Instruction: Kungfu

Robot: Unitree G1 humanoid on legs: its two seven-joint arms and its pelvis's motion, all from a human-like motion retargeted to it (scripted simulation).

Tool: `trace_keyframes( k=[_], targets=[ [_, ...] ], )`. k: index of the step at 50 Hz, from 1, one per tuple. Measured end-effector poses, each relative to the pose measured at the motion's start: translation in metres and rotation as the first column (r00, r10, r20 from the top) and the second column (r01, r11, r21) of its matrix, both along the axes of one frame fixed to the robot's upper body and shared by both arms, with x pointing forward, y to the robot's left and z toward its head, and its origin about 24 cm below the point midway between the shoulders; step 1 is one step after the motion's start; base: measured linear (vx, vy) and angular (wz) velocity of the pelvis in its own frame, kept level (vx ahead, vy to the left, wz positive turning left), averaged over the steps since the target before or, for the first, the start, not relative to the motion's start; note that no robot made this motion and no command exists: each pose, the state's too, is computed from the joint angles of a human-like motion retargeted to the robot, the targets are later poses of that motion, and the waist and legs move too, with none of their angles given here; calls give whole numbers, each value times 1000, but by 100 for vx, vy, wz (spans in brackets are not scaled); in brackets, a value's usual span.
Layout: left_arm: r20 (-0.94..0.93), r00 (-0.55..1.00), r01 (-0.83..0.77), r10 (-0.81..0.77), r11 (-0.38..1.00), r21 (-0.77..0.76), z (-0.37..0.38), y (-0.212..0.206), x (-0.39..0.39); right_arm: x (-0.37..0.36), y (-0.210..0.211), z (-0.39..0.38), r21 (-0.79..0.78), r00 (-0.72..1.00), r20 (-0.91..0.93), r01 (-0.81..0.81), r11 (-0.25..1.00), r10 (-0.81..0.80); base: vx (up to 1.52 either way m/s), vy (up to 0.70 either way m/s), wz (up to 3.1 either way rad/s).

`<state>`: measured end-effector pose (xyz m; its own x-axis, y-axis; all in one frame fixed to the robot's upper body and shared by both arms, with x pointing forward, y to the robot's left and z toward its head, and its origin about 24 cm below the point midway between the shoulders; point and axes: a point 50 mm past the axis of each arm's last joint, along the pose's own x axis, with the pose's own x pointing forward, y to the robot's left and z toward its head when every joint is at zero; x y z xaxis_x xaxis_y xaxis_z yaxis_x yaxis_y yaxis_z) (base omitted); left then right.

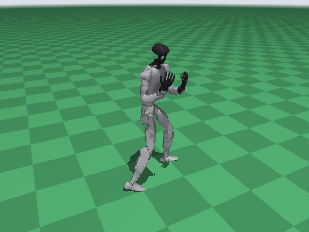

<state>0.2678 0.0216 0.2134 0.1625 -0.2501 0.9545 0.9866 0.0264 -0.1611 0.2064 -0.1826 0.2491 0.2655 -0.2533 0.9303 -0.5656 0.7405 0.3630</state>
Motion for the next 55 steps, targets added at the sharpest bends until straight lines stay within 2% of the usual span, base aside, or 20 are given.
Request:
trace_keyframes(
  k=[4,7,11,13,15,18,21,23,25,27,28,30,32,34,37,40,45,49,52,55],
  targets=[
    [50,970,-242,237,960,139,-13,39,0,1,2,7,-166,994,18,110,980,-109,21,25,93],
    [145,877,-480,458,828,290,-17,81,-3,5,13,25,-271,978,96,205,940,-185,8,23,156],
    [212,567,-776,796,429,462,-22,148,-7,20,37,66,-380,930,252,349,857,-266,1,-3,141],
    [217,358,-818,908,194,541,-28,181,-8,33,39,89,-464,891,320,444,766,-322,-8,-23,149],
    [229,139,-775,963,-38,631,-39,218,-11,52,36,110,-546,845,361,535,645,-395,-7,-35,148],
    [334,-173,-549,926,-372,748,-65,286,-21,92,21,124,-657,707,415,668,348,-573,-5,-42,145],
    [582,-402,-68,706,-657,750,-102,374,-56,149,12,114,-725,458,466,688,-30,-757,-3,-36,114],
    [779,-382,393,497,-676,623,-134,432,-102,189,7,92,-739,215,570,556,-381,-793,-11,-24,71],
    [911,-178,829,371,-443,342,-175,466,-164,214,-18,60,-737,-70,647,197,-647,-759,-4,-10,60],
    [875,57,980,480,-193,42,-191,475,-220,212,-43,38,-794,-294,585,-19,-607,-756,-7,-10,77],
    [828,108,989,550,-141,-35,-186,479,-242,214,-42,38,-806,-232,577,-5,-592,-783,-8,-11,78],
    [804,104,994,585,-52,-91,-181,479,-273,216,-23,38,-793,-57,591,142,-592,-805,-4,-3,57],
    [848,13,1000,530,-17,-5,-192,472,-281,212,-7,30,-729,-25,627,336,-597,-779,-7,8,2],
    [875,-93,987,476,-70,143,-198,471,-272,207,-5,24,-673,-63,631,451,-586,-773,-5,6,-19],
    [903,-211,945,374,-159,286,-189,477,-251,208,-11,13,-691,-49,646,387,-611,-762,4,-8,6],
    [922,-242,901,302,-282,329,-165,488,-221,211,-12,9,-704,-26,660,328,-630,-751,6,-11,0],
    [934,-332,769,134,-534,351,-108,495,-154,209,4,21,-635,-20,707,425,-646,-707,3,0,-32],
    [816,-574,503,59,-761,409,-39,476,-86,205,20,36,-577,-21,730,518,-632,-683,5,1,-40],
    [684,-698,97,212,-918,384,23,433,-31,202,33,46,-544,-3,738,588,-598,-675,0,1,-59],
    [625,-695,-282,356,-934,218,83,370,6,198,52,51,-517,49,763,644,-563,-644,-2,3,-77]
  ],
)
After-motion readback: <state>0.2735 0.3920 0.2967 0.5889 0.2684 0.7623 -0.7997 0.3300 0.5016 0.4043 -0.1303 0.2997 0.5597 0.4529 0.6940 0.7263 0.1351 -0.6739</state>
